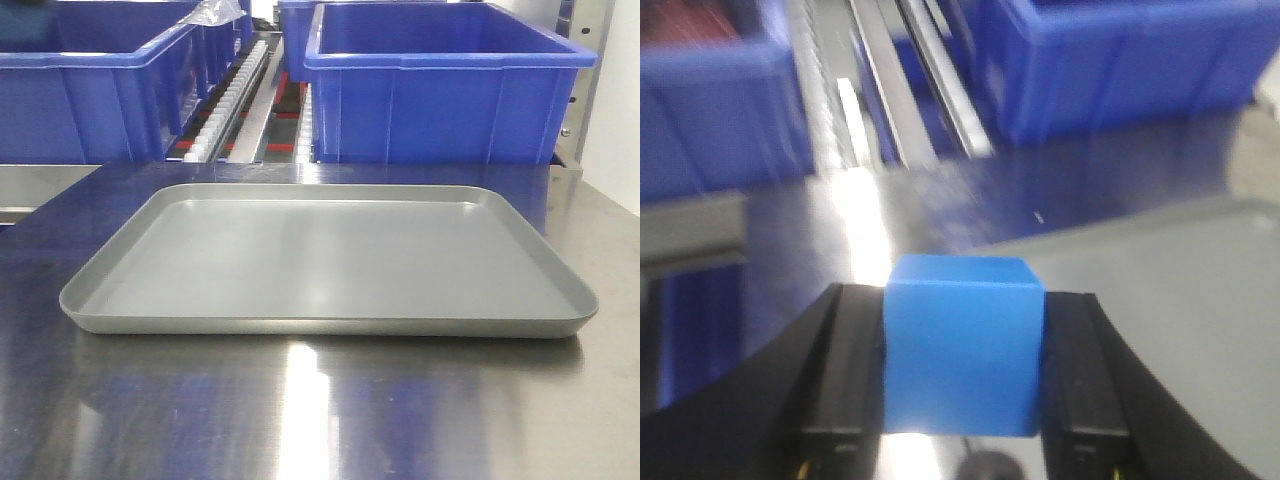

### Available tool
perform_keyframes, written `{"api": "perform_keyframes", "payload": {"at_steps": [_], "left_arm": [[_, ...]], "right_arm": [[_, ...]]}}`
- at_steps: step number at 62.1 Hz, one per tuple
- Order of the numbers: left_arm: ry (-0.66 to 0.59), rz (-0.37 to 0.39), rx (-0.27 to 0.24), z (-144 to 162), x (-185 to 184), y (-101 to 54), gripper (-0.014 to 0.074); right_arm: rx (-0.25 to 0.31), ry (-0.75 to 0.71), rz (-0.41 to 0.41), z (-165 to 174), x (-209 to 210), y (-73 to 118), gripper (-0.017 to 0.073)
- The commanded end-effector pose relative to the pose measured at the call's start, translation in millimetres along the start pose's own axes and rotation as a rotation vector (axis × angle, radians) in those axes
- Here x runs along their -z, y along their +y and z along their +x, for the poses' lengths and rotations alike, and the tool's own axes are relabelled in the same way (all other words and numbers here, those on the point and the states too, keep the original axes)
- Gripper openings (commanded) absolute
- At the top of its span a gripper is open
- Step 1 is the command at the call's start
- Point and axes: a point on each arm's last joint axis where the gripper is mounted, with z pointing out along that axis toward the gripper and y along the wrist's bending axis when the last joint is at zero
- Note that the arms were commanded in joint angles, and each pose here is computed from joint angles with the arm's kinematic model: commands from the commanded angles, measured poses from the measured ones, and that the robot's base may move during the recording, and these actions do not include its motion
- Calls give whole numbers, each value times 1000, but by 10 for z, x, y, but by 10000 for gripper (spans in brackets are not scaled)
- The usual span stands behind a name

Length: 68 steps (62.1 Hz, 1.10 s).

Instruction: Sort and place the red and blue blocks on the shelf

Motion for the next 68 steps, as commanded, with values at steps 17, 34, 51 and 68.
{"api": "perform_keyframes", "payload": {"at_steps": [17, 34, 51, 68], "left_arm": [[-307, -137, -7, 225, 708, 167, 123], [-412, -192, -8, 457, 1045, 172, 124], [-497, -207, 32, 478, 1221, 161, 128], [-495, -308, 40, 484, 1238, 240, 127]], "right_arm": [[8, -108, 4, -164, 24, 1, 89], [8, -108, 4, -164, 24, 1, 89], [8, -108, 4, -164, 24, 1, 89], [8, -108, 4, -164, 24, 1, 89]]}}
